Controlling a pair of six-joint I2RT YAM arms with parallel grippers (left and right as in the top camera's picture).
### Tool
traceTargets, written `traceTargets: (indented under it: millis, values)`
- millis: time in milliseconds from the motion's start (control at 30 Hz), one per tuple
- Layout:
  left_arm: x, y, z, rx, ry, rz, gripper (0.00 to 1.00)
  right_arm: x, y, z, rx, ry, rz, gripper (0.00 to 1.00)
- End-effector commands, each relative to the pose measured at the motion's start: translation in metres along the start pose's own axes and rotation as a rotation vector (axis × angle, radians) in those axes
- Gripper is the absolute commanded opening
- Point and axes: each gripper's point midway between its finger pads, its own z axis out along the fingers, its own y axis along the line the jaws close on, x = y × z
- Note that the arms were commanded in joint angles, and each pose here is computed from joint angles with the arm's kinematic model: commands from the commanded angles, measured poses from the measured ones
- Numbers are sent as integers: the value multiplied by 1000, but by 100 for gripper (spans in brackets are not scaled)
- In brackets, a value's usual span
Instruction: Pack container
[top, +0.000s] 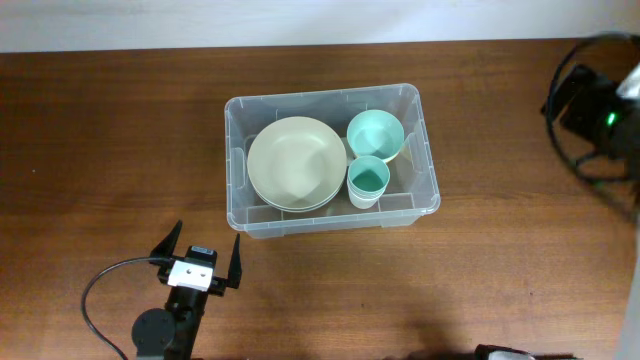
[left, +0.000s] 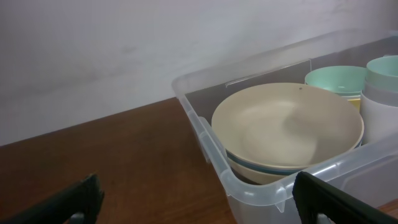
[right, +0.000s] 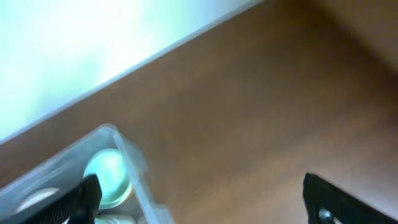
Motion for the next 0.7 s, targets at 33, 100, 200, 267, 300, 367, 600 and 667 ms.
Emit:
traceTargets:
  millis: [33,100,200,267,300,367,600,667]
  values:
    - [1,2,0,-9,3,12,100,49,-20,-5,45,-36,-22,99]
    - [1,2,-1,-9,2,12,100,72,-22,-10,16,-56,-30,99]
    - [1,2,-1,-9,2,12,100,106,-23,-15,-53,-125,-48,99]
    - [1,2,-1,-9,2,13,100,128,-24,-16,-103,-175,-57,99]
    - [1,2,-1,-9,2,13,100,138,-24,-16,-129,-204,-60,99]
    - [1,2,-1,-9,2,13,100,152,-24,-14,-185,-281,-57,99]
    - [1,2,-1,-9,2,13,100,168,-13,-2,-349,-568,-98,99]
    - [1,2,-1,-9,2,13,100,173,-4,3,-391,-611,-158,99]
